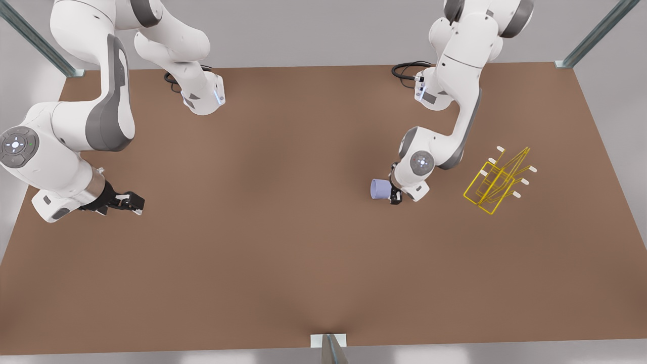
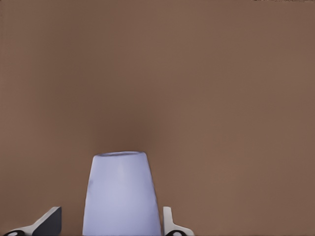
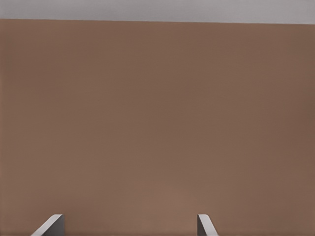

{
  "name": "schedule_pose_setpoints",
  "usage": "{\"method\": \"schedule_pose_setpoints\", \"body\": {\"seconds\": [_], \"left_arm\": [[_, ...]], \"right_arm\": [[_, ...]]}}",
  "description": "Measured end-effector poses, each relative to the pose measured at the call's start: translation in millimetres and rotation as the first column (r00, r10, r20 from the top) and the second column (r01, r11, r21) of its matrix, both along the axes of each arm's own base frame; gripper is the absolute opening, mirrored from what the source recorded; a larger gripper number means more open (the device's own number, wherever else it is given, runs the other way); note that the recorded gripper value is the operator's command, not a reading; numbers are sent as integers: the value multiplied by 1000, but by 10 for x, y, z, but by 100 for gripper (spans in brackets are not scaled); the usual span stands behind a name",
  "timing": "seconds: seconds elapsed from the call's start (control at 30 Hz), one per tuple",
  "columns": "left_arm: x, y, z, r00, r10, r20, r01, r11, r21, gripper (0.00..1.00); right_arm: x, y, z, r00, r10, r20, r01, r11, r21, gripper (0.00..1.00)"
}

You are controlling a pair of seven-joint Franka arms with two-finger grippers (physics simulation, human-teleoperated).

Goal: Place the cup on the cup holder

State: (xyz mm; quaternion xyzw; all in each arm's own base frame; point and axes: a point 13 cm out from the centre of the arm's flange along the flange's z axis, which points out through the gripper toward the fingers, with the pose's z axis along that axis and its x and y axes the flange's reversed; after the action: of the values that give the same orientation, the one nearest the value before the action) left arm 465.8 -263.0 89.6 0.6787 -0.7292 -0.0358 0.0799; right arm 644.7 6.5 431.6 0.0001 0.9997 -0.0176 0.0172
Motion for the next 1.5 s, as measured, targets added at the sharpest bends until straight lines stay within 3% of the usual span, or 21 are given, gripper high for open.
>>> {"method": "schedule_pose_setpoints", "body": {"seconds": [0.67, 0.7, 0.73, 0.9, 1.03, 1.13, 1.27, 1.5], "left_arm": [[-169, -18, -517, 993, 113, -43, -111, 992, 51, 100], [-181, -33, -534, 993, 114, -44, -111, 992, 52, 86], [-183, -44, -538, 992, 115, -44, -113, 992, 52, 63], [-118, -84, -397, 992, 125, -27, -124, 992, 38, 63], [194, -233, -60, 991, 132, -5, -132, 991, 10, 64], [993, -340, 770, 987, 143, 68, -143, 990, -18, 64], [1244, 348, 1316, 982, 122, 145, -154, 961, 228, 64], [804, 752, 1906, 966, 29, 258, -190, 756, 627, 64]], "right_arm": [[21, 7, -25, 1000, 13, 0, -13, 1000, 0, 100], [21, 8, -25, 1000, 13, 0, -13, 1000, 0, 100], [21, 12, -25, 1000, 14, 0, -14, 1000, 0, 100], [21, 12, -25, 1000, 15, 0, -15, 1000, 0, 100], [20, 22, -24, 1000, 17, 0, -17, 1000, 1, 100], [18, 91, -18, 1000, 28, 1, -28, 1000, 1, 100], [18, 120, -27, 999, 33, 0, -33, 999, 1, 100], [10, 100, -34, 999, 34, -4, -34, 999, -2, 100]]}}
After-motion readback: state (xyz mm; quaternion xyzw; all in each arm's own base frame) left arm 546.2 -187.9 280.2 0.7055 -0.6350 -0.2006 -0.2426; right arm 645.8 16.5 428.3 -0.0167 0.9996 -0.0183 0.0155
